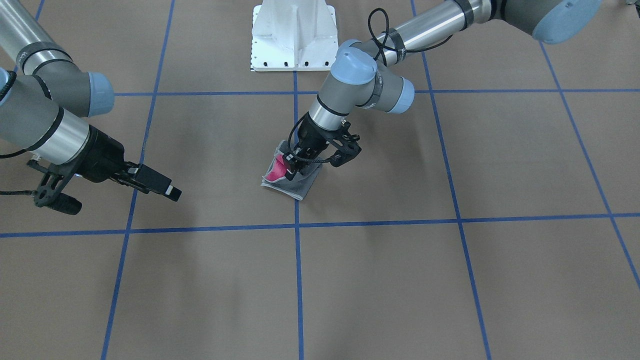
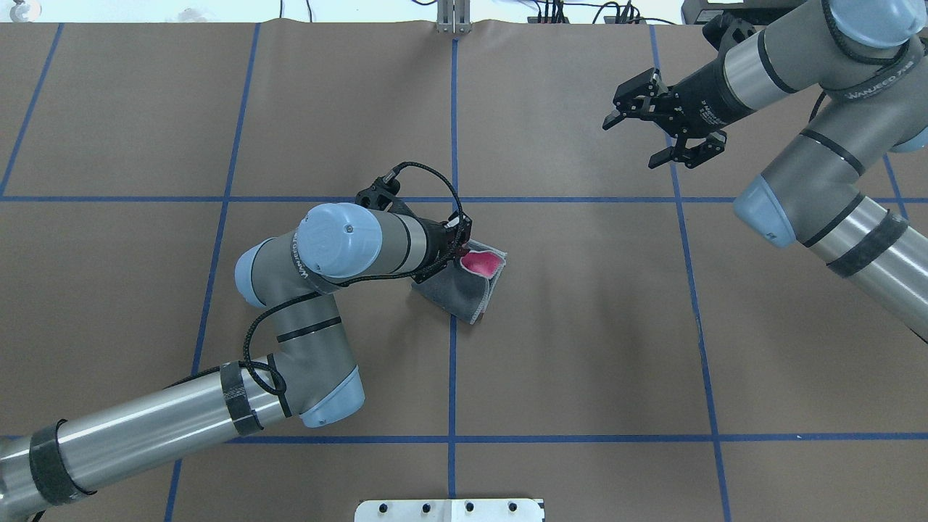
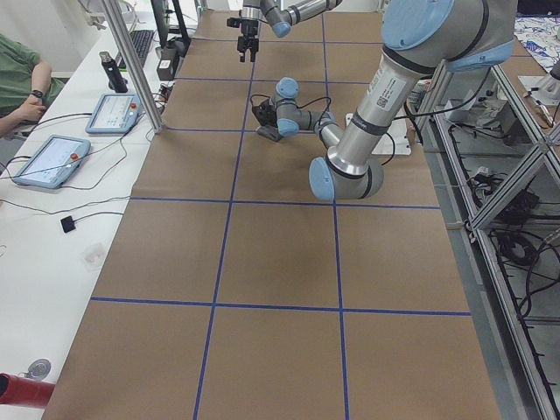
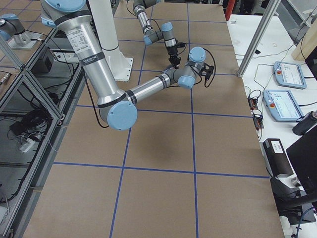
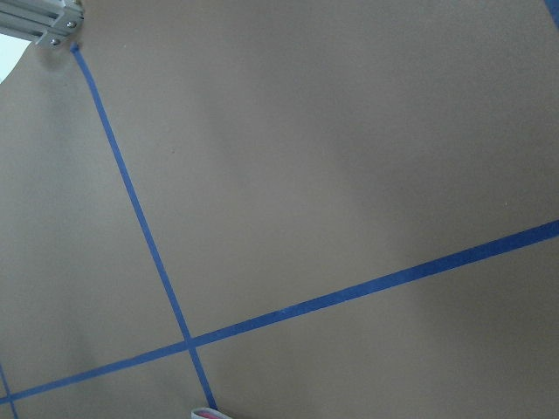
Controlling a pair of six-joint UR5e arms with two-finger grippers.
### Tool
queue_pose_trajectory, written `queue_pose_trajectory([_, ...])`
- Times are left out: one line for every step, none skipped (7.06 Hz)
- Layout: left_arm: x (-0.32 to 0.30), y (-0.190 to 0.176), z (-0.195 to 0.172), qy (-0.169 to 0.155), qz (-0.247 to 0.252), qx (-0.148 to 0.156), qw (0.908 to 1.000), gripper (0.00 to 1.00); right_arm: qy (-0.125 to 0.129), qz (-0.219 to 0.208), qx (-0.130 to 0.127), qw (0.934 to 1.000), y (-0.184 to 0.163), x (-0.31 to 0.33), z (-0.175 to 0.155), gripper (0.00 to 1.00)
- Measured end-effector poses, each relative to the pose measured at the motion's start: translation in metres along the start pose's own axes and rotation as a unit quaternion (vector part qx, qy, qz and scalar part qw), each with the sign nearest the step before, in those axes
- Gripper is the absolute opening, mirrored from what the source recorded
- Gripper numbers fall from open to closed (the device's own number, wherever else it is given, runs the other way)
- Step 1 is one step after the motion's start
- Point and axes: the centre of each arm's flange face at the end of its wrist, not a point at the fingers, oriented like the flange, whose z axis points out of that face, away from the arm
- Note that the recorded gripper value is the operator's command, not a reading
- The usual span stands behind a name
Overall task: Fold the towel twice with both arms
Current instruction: 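Open the left gripper and raise the left arm away from the towel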
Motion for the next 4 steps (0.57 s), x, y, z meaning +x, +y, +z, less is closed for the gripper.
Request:
queue_pose_trajectory([0.002, -0.003, -0.001, 0.001, -0.001, 0.002, 1.0000, 1.00, 0.002, -0.002, 0.001, 1.0000, -0.001, 0.003, 0.000, 1.00])
queue_pose_trajectory([0.005, -0.009, -0.003, 0.004, -0.003, 0.006, 1.0000, 1.00, 0.002, -0.005, 0.001, 1.0000, -0.001, 0.003, 0.000, 1.00])
queue_pose_trajectory([0.012, -0.020, -0.007, 0.008, -0.006, 0.012, 0.9999, 1.00, 0.001, -0.008, -0.001, 1.0000, 0.001, 0.001, 0.001, 1.00])
queue_pose_trajectory([0.020, -0.038, -0.014, 0.013, -0.009, 0.020, 0.9997, 1.00, -0.002, -0.013, -0.005, 0.9999, 0.006, -0.003, 0.003, 1.00])
